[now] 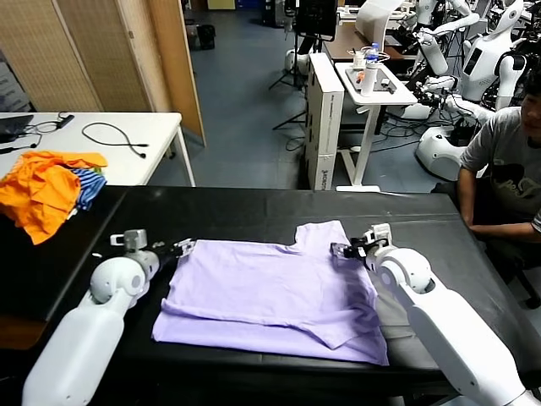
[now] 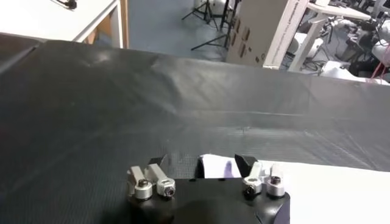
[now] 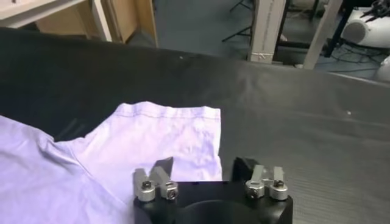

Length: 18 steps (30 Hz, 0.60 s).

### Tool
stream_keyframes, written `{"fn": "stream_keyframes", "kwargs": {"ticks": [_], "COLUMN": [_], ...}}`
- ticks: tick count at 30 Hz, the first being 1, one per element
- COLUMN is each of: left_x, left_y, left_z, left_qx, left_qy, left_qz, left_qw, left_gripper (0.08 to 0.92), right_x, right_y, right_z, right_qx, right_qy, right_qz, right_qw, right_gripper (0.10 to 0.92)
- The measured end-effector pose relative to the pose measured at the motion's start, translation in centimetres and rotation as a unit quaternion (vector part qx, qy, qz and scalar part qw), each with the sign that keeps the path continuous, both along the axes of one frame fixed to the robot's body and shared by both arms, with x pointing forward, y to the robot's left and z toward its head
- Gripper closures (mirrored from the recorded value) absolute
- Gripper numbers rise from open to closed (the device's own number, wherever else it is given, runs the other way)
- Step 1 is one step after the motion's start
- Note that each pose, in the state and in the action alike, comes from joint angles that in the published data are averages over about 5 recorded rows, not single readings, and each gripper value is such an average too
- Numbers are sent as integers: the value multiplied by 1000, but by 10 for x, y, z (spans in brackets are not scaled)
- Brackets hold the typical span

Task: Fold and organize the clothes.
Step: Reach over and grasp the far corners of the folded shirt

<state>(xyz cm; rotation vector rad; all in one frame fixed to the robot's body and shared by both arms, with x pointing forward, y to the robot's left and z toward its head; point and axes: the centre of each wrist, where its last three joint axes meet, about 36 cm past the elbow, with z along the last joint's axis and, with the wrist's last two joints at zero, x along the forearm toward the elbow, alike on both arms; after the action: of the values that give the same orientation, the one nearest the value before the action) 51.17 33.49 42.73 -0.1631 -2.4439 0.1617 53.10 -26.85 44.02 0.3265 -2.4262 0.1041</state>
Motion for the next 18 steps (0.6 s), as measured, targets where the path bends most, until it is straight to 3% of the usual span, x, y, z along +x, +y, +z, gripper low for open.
{"fn": "stream_keyframes", "kwargs": {"ticks": [4,7,10,18], "left_x": [-1,-1,-1,-5], "left_y": [-1,-2,-2,-5], "left_z": [-1,-2,-2,5], "left_qx": [-1,-2,-2,-11], "left_qy": [1,2,2,-4], "left_qz": [-2,-3,-4,-10], "left_qw": [1000,1000,1000,1000], "left_gripper": [625,745,782,809], "right_x": [-1,-2,-3,-8], "right_y": [-1,-2,-3,-10], "right_z": [-2,-3,-2,6], "right_qx": [1,1,3,9], "right_qy": [2,3,2,-6], "right_qz": [0,0,-1,-2], "right_qw": [1000,1000,1000,1000], "right_gripper": [713,846,882,882]}}
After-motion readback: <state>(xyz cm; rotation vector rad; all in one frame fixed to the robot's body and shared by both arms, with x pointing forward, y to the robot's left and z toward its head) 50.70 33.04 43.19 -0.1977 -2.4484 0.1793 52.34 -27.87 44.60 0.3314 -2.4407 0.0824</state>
